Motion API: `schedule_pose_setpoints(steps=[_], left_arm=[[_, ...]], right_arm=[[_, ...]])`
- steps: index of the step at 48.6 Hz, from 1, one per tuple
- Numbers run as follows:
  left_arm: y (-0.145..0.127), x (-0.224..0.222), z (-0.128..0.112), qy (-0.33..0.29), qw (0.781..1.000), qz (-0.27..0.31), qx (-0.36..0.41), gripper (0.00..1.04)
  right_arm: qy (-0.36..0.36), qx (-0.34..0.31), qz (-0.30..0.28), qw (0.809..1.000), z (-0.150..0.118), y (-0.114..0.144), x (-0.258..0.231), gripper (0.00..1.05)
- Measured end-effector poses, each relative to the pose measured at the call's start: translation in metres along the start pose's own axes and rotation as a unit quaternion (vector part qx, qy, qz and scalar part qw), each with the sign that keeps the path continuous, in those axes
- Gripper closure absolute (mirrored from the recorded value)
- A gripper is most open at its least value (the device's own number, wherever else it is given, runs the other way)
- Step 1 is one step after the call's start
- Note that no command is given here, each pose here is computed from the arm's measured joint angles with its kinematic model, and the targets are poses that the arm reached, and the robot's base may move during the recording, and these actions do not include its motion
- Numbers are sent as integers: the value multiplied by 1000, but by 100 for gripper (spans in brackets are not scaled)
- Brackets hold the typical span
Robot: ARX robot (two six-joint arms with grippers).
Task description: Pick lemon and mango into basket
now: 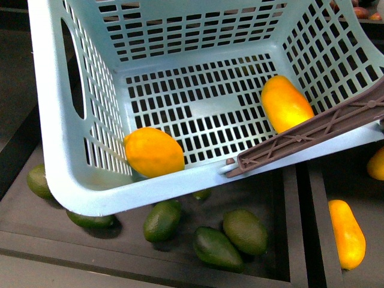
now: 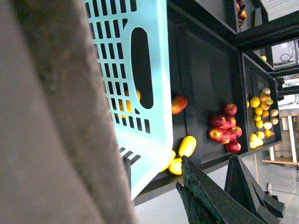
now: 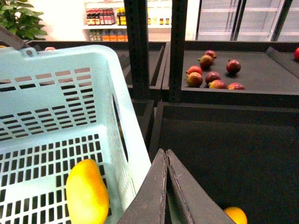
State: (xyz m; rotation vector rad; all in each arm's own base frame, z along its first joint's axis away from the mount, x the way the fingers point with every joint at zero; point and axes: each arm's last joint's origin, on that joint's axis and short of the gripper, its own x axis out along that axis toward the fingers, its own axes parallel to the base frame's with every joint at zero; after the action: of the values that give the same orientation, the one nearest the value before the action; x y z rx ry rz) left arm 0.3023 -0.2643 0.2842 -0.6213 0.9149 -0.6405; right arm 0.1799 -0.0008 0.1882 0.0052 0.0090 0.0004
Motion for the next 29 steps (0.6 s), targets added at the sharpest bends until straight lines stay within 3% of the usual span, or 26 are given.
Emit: schedule_pose_setpoints(steps=[29], left_arm=[[0,0,0,1,1000,-1,-1,74]], right_arm=[[-2,0,-2,1000,-22,0,-40,103]])
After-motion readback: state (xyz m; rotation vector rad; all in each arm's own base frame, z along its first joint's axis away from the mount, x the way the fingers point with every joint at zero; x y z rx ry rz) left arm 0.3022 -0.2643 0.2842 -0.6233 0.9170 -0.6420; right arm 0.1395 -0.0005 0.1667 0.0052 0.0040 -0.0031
